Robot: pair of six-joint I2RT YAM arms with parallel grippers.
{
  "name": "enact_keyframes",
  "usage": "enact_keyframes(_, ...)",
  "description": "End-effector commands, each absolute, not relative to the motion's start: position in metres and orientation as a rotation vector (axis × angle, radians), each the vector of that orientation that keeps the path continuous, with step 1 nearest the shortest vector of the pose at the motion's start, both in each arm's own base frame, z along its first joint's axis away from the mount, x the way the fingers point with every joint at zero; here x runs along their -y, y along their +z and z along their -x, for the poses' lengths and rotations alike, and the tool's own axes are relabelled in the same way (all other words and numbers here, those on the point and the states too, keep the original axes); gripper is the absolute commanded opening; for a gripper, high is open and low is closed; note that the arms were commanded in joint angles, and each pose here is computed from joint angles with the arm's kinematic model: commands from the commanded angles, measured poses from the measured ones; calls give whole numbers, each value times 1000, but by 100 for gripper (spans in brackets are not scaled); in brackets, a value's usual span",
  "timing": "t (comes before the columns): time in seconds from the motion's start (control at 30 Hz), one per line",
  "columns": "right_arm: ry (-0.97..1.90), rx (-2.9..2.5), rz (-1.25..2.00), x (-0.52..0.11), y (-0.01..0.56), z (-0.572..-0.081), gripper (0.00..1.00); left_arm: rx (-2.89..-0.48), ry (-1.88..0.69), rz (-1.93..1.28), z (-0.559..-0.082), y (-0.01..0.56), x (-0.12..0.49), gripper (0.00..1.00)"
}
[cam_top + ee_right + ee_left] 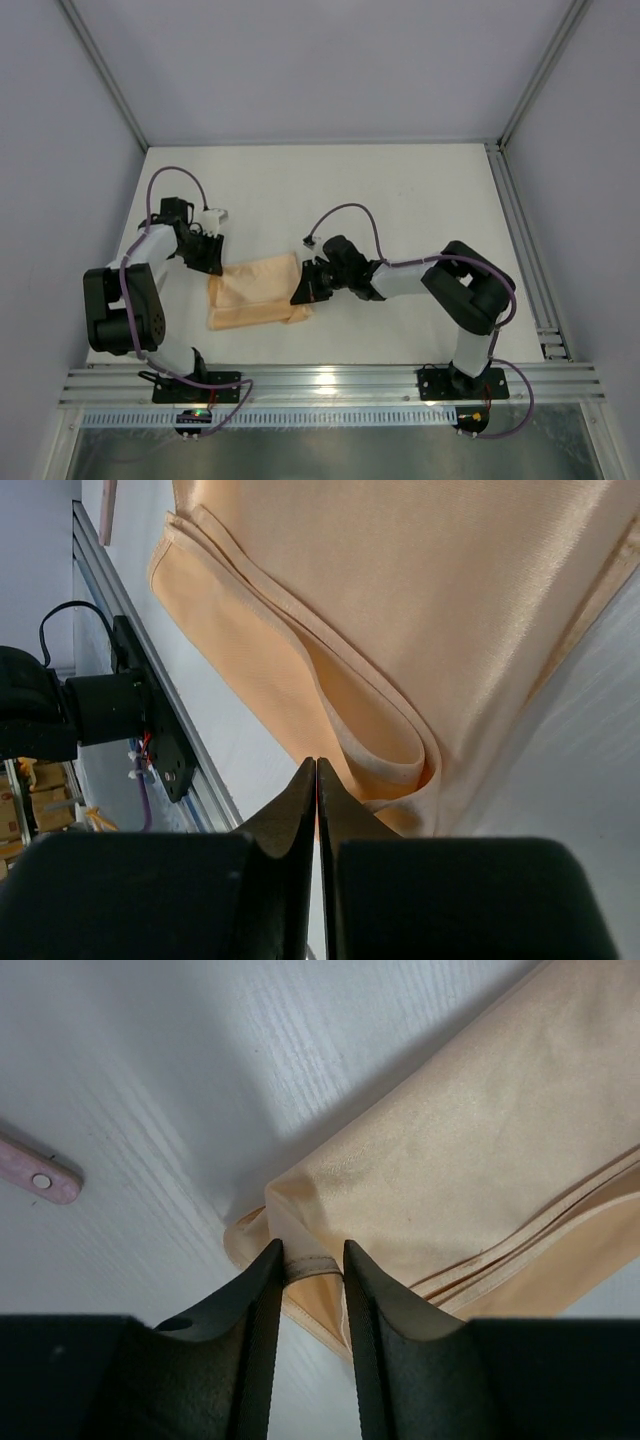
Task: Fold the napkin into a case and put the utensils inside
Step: Pick up the 2/3-rectangle-folded napkin from the center of the board.
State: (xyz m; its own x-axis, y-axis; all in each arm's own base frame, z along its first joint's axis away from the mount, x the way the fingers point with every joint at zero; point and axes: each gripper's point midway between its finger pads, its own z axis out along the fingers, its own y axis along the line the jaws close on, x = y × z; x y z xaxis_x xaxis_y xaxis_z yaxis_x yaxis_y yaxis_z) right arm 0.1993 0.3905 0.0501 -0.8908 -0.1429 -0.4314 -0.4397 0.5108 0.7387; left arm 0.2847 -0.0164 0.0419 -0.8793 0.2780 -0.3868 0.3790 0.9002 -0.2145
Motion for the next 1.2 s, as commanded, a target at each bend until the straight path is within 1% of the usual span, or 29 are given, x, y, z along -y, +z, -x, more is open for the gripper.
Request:
enact_keyframes(0.0,1395,-2375,435,-401,60,-210,4,-2630,-491,-538,-289,55,27,31)
enact_keyframes(0.03,1388,-2395,422,-400,54,-210,3,-2608,-494,-561,-289,59,29,29)
enact_keyframes(0.07,1381,-2418,395,-398,47,-211,3,-2597,-499,-578,-287,61,30,24)
enact_keyframes(0.17,1347,-2473,359,-393,33,-209,3,-2561,-499,-658,-280,68,32,16)
enact_keyframes(0.27,1311,-2512,337,-389,25,-209,3,-2524,-501,-771,-270,73,33,13)
enact_keyframes(0.43,1258,-2568,303,-384,15,-209,3,-2449,-603,-1048,-238,82,42,13)
enact_keyframes(0.47,1249,-2574,296,-383,14,-209,3,-2429,-611,-1141,-228,83,41,16)
enact_keyframes(0.5,1246,-2576,288,-383,13,-210,3,-2459,-559,-1161,-225,79,33,18)
enact_keyframes(0.53,1252,-2573,291,-384,13,-210,3,-2490,-514,-1146,-227,75,27,22)
enact_keyframes(0.57,1253,-2572,289,-384,13,-210,3,-2513,-460,-1081,-238,73,22,33)
enact_keyframes(0.63,1260,-2566,285,-384,15,-211,3,-2567,-416,-1011,-252,69,14,42)
enact_keyframes(0.67,1258,-2565,284,-384,15,-211,3,-2584,-412,-969,-258,69,13,49)
enact_keyframes(0.7,1260,-2562,285,-385,15,-211,3,-2632,-396,-872,-267,65,10,51)
enact_keyframes(0.77,1259,-2562,282,-385,16,-211,3,-2649,-338,-781,-282,68,4,55)
enact_keyframes(0.87,1260,-2558,284,-384,17,-211,3,-2690,-243,-674,-294,63,-10,59)
enact_keyframes(1.0,1262,-2553,294,-385,18,-212,3,-2755,-263,-621,-290,48,-16,60)
enact_keyframes(1.17,1239,-2558,305,-383,16,-213,3,-2841,-464,-627,-275,26,0,60)
